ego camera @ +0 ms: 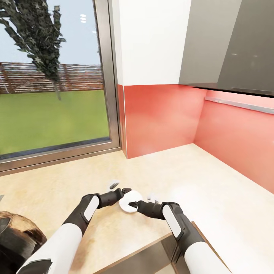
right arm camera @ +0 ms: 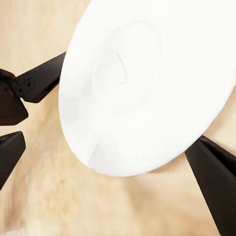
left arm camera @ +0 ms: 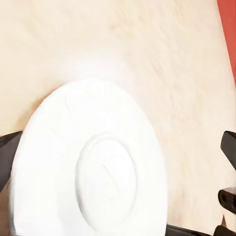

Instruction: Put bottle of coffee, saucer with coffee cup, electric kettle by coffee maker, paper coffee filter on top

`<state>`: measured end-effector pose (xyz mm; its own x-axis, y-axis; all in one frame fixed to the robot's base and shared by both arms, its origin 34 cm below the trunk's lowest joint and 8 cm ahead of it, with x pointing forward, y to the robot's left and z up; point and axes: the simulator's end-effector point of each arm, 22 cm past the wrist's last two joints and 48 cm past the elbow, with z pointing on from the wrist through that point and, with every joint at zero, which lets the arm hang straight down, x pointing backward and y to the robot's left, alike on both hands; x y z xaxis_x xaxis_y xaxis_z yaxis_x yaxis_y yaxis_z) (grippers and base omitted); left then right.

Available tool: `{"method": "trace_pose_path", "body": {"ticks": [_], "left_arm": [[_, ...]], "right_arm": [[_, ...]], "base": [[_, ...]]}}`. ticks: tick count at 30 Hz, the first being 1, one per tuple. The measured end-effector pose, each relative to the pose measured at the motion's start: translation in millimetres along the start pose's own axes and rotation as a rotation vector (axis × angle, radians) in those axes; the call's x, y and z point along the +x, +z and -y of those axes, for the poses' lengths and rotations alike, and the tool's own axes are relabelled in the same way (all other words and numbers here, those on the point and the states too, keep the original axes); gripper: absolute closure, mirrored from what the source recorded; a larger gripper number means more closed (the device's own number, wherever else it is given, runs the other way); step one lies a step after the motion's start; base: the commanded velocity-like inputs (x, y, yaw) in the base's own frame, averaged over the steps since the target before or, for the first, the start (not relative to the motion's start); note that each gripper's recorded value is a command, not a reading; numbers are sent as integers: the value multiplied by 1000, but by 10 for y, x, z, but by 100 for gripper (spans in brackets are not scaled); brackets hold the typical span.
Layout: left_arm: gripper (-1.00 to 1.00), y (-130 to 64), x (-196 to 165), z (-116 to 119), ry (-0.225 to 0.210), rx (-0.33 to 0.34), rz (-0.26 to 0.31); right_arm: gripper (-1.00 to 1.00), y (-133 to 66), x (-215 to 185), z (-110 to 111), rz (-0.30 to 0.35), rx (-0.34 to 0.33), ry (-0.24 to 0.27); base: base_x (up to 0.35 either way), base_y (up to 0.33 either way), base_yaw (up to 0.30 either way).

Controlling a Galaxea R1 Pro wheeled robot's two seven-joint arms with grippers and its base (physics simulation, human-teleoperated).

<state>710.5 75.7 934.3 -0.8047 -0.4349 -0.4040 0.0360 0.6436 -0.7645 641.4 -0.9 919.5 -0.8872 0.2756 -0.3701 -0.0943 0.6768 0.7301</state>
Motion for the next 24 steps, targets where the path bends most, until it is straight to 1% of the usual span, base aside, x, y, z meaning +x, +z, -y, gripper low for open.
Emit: {"method": "trace_pose_path", "body": {"ticks": [3, 18, 24], "left_arm": [[-100, 18, 24, 63, 1, 18, -5], [-100, 1, 3, 34, 2, 14, -2], [-100, -6, -2, 21, 2, 13, -3]], "right_arm": [[-100, 1, 4, 4, 0, 0, 1], [-100, 5, 16, 12, -3, 1, 3], [-100, 39, 123, 85, -28, 15, 14]], "base": [[0, 0, 0], [0, 0, 0], [0, 0, 0]]}}
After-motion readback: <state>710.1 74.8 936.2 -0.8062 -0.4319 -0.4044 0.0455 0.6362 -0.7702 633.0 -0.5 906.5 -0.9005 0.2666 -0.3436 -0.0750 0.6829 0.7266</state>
